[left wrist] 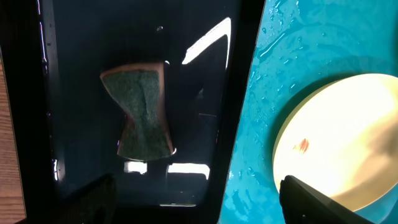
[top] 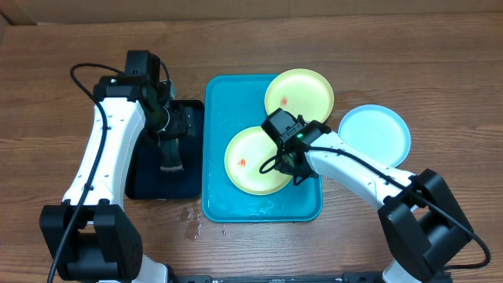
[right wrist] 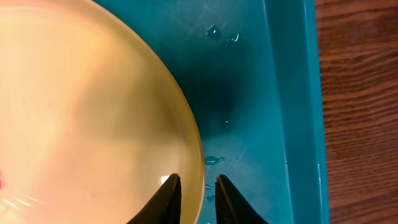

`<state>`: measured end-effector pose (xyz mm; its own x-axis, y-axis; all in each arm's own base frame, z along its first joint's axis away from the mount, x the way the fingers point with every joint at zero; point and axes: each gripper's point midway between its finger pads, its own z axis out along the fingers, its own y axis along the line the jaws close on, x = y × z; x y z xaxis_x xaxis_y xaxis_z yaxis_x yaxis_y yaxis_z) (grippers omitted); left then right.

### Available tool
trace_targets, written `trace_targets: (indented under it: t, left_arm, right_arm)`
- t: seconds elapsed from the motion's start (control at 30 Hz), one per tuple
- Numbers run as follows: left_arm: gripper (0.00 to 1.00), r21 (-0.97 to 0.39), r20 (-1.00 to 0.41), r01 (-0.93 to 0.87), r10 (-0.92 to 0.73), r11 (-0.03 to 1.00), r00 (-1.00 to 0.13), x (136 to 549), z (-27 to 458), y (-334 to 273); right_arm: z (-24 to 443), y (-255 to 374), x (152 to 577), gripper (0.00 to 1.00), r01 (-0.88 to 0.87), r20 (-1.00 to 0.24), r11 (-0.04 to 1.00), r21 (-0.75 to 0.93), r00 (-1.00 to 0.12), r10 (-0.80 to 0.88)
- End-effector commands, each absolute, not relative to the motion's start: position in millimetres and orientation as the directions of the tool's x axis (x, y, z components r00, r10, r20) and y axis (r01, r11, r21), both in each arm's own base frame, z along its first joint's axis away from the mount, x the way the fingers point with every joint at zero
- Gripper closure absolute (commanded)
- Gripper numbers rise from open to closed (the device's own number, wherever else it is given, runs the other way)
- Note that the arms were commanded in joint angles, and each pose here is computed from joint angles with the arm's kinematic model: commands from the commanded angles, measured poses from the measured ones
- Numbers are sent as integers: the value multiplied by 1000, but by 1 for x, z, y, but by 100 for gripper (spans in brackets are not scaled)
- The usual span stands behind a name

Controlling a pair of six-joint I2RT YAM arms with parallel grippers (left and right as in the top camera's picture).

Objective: Clean dirty plates on tray and stack at the side
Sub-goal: 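Slide the yellow plate toward the tray center with the right gripper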

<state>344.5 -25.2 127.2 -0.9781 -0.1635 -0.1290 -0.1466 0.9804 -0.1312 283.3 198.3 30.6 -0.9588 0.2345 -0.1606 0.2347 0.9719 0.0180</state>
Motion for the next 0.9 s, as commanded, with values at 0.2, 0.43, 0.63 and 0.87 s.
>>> trace_targets:
  t: [0.2, 0.43, 0.63, 0.87]
  left_arm:
    - [16, -117, -99, -163, -175, 980, -980, 340, 119, -25]
    - [25, 19, -117, -248, -244, 969, -963, 338, 118, 0]
    - [34, 64, -126, -309, -300, 949, -946, 335, 110, 9]
    - [60, 23, -96, -360, -357, 932, -929, 326, 75, 1]
  right_arm:
    - [19, 194, 281, 85, 251, -183, 967, 36, -950, 254]
    - [19, 194, 282, 94, 248, -187, 968, 38, -950, 250]
    - [19, 194, 282, 94, 244, -187, 969, 37, -951, 247]
    - [19, 195, 283, 94, 245, -189, 969, 40, -950, 248]
